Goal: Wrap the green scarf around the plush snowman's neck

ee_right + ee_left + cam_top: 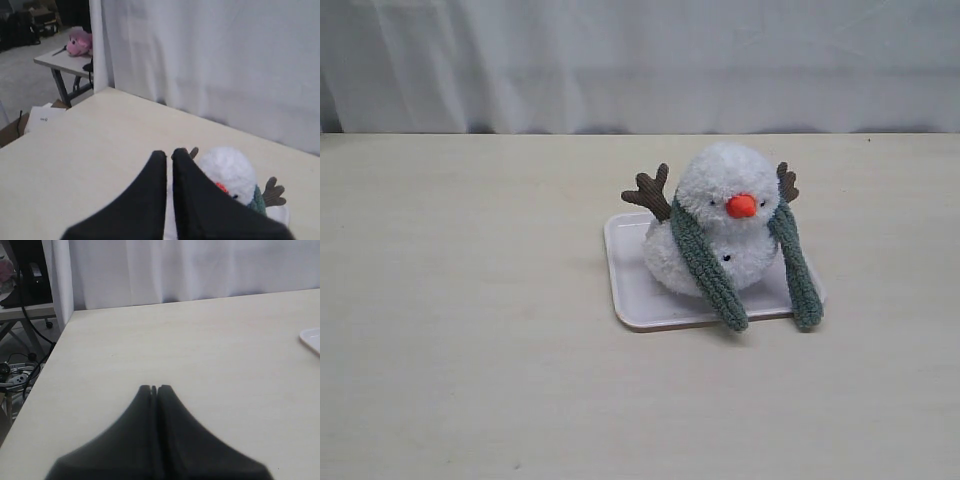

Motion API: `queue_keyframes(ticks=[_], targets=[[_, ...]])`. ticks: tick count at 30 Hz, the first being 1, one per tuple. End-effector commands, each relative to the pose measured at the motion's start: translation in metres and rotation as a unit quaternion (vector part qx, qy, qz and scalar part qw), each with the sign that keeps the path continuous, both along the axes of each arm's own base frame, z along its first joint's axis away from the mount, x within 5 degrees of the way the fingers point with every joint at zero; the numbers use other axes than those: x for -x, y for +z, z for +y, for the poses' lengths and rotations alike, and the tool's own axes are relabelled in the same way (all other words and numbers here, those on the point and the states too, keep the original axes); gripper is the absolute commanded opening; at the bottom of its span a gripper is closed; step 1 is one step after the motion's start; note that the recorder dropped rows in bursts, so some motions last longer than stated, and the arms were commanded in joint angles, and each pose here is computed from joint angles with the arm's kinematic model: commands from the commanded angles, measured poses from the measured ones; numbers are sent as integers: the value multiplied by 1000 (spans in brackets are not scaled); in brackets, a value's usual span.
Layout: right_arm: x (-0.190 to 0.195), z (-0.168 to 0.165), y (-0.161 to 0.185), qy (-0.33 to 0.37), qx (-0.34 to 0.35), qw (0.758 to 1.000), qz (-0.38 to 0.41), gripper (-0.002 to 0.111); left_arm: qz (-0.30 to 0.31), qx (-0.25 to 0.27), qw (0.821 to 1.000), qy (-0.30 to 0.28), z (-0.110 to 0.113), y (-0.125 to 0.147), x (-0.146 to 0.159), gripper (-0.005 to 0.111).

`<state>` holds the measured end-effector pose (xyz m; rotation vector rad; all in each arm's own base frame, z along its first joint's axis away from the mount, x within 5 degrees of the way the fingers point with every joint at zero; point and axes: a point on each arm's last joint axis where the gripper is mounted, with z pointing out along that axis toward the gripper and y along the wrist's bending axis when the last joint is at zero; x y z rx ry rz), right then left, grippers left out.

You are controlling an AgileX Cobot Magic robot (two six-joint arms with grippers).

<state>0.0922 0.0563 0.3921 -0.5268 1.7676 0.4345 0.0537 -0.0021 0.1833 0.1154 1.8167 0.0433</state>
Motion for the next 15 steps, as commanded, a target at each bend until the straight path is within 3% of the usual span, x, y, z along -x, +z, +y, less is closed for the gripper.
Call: queue_keyframes(ticks=[1,15], targets=[[29,-10,11,-1,-19,998,-59,4,-6,3,1000,-1,0,1,0,0],[111,-37,20,1,-72,978,-196,4,-6,3,1000,-1,0,1,0,0]])
